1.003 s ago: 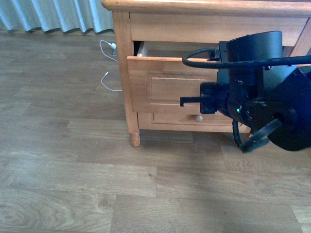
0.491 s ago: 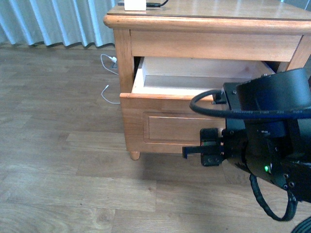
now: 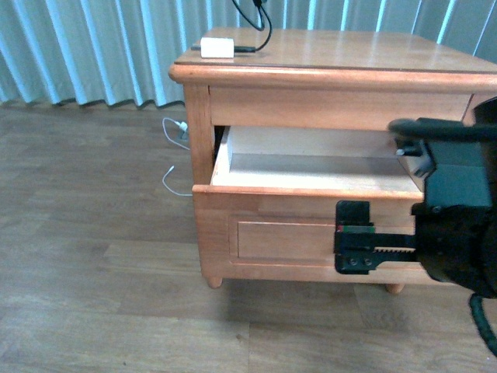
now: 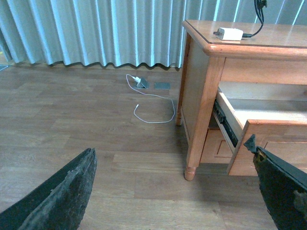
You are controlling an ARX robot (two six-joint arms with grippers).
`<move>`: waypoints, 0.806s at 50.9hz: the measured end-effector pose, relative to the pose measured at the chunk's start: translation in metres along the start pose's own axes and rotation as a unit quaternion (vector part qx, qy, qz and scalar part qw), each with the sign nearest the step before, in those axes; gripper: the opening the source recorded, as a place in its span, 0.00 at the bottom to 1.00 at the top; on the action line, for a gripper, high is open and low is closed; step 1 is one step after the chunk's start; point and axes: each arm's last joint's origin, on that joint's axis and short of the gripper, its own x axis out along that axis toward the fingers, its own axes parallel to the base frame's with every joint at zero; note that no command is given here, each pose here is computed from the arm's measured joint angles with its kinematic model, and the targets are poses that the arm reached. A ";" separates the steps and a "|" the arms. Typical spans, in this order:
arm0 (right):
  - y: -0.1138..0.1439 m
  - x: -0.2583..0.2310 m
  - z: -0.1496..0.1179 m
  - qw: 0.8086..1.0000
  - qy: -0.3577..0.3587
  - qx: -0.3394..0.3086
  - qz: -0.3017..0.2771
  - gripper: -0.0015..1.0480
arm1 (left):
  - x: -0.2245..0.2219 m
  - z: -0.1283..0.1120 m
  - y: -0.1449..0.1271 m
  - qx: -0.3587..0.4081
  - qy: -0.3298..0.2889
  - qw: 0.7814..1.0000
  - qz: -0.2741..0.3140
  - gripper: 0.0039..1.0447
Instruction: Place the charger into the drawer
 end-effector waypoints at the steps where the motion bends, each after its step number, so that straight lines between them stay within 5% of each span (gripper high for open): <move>1: -0.002 -0.005 0.004 1.000 -0.004 0.003 0.002 0.92 | 0.000 0.000 0.000 0.000 0.000 1.000 0.000 0.95; 12: -0.016 -0.075 0.041 0.996 -0.068 -0.026 0.057 0.92 | 0.000 0.000 0.000 0.000 0.000 1.000 0.000 0.95; 22: -0.026 -0.130 0.044 0.991 -0.110 -0.051 0.062 0.92 | 0.000 0.000 0.000 0.000 0.000 1.000 0.000 0.95; 41: -0.062 -0.220 -0.022 0.988 -0.143 -0.027 0.047 0.92 | 0.000 0.000 0.000 0.000 0.000 1.000 0.000 0.95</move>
